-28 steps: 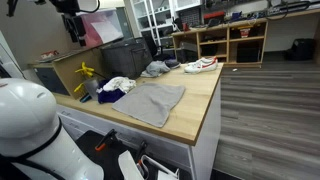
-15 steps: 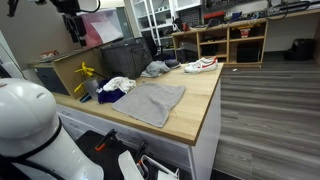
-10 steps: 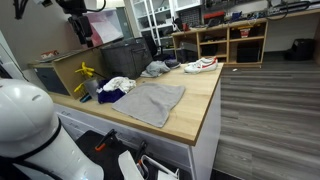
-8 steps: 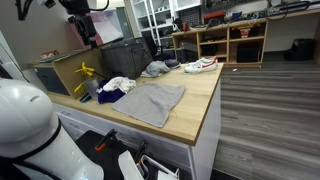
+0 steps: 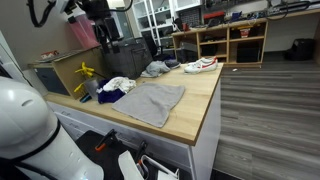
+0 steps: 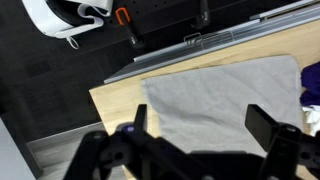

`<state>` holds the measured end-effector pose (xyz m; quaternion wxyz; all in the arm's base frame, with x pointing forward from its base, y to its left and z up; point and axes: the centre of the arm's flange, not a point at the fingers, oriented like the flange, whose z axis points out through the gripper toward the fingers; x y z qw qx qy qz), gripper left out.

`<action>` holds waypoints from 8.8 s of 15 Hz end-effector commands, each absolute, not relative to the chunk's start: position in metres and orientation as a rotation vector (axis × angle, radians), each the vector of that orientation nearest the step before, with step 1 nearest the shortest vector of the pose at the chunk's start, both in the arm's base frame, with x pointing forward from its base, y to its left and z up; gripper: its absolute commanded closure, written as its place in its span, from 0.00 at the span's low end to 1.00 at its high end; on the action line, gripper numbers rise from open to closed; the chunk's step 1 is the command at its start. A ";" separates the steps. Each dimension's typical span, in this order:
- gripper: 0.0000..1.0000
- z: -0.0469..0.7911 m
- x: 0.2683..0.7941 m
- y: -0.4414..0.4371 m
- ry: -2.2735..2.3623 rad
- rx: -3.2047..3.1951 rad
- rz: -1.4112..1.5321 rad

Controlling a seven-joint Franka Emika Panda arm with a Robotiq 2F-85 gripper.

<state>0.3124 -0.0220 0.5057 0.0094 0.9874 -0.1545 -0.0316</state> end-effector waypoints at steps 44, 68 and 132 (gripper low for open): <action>0.00 0.169 0.342 -0.123 -0.640 2.810 -0.366; 0.00 0.139 0.371 -0.120 -0.675 2.833 -0.304; 1.00 0.213 0.361 0.164 -0.267 3.033 -0.192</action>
